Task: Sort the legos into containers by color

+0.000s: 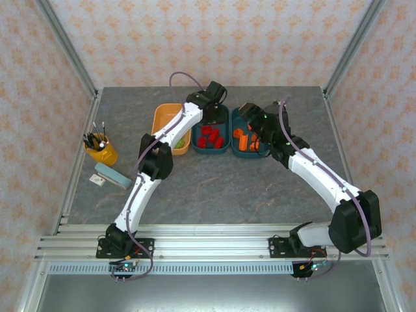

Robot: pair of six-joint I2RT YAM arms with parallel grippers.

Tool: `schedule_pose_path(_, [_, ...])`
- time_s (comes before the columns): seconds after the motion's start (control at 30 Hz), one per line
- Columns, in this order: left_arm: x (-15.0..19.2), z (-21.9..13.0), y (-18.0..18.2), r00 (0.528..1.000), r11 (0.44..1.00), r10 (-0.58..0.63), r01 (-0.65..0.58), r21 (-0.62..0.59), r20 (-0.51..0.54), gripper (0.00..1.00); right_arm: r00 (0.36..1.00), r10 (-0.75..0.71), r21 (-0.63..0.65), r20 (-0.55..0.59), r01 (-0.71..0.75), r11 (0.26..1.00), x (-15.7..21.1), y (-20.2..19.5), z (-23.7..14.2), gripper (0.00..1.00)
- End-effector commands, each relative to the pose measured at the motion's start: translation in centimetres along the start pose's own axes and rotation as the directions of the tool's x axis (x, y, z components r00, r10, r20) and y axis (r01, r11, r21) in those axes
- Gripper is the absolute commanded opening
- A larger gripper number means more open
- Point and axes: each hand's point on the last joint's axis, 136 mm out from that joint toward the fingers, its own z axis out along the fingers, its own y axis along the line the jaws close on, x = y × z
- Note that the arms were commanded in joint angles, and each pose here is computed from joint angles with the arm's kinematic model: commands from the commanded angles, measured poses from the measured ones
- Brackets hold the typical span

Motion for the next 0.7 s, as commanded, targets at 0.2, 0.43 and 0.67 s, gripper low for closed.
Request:
schedule_pose_path(0.2, [-2.1, 0.2, -1.0, 0.999, 0.995, -0.031, 0.027, 0.091, 0.034, 0.68, 1.0, -0.022, -0.027, -0.021, 0.021, 0.999, -0.1, 0.8, -0.6, 0.87])
schedule_pose_path(0.43, [-4.2, -6.6, -1.2, 0.993, 0.997, -0.036, 0.027, 0.079, 0.114, 0.72, 0.994, -0.086, 0.033, -0.071, 0.089, 0.995, 0.8, -0.6, -1.9, 0.86])
schedule_pose_path(0.67, [-1.4, -15.1, 1.6, 0.988, 0.997, -0.068, 0.071, -0.012, 0.135, 0.73, 0.951, -0.269, 0.097, -0.154, 0.285, 0.954, 1.6, -2.5, -6.4, 0.86])
